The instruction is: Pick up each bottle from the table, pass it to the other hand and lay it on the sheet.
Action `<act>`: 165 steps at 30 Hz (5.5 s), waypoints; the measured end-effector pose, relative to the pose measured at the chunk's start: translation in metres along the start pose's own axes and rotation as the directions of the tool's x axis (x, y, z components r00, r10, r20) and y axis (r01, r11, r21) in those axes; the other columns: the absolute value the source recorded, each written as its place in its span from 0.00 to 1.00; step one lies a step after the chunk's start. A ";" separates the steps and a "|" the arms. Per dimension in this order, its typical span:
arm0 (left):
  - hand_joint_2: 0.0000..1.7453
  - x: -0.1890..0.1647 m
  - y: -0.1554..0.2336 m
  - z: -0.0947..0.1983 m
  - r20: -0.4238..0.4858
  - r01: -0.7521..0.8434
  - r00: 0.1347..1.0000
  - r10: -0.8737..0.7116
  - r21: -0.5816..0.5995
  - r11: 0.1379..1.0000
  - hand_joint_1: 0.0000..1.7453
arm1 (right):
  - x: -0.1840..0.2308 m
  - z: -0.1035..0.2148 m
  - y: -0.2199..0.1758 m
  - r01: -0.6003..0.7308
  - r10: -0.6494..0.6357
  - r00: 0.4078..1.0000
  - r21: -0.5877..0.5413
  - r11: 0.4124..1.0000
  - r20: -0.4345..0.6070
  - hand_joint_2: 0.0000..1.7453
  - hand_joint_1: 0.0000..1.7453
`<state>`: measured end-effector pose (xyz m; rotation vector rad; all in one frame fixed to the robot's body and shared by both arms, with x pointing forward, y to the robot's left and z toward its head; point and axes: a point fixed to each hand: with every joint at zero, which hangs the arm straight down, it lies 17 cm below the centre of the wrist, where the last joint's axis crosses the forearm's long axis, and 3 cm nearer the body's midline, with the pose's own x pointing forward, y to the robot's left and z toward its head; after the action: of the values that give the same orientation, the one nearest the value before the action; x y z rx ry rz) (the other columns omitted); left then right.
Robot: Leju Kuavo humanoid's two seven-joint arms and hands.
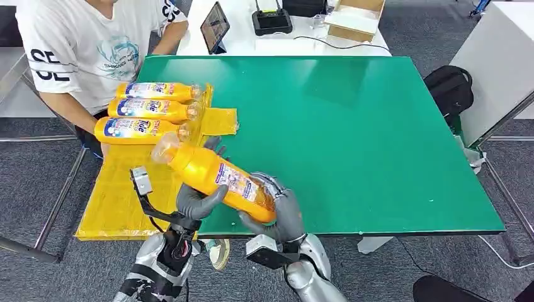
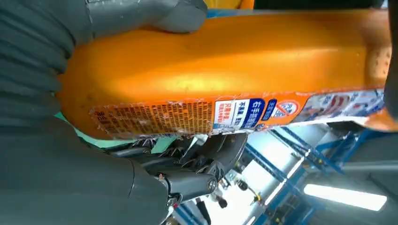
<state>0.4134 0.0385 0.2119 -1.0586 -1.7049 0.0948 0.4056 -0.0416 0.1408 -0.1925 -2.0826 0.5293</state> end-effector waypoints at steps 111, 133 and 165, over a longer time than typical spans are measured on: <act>0.00 0.036 0.315 0.076 -0.355 0.924 -0.301 -0.885 -0.339 -0.178 0.00 | 0.062 -0.011 -0.011 0.287 -0.283 0.957 -0.058 0.956 0.066 0.00 0.00; 0.00 0.035 0.261 0.046 -0.334 0.937 0.332 -0.882 0.011 0.348 0.00 | 0.050 -0.007 -0.007 0.283 -0.282 0.959 -0.056 0.957 0.031 0.00 0.00; 0.00 0.107 0.106 -0.022 0.143 0.822 0.496 -0.857 0.243 0.516 0.00 | 0.012 -0.030 -0.041 0.294 -0.306 0.952 -0.213 0.932 -0.026 0.00 0.00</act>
<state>0.4913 0.1662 0.2430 0.0212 -2.2431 -0.3028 0.4275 -0.0658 0.1817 -0.0064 -2.0580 0.1194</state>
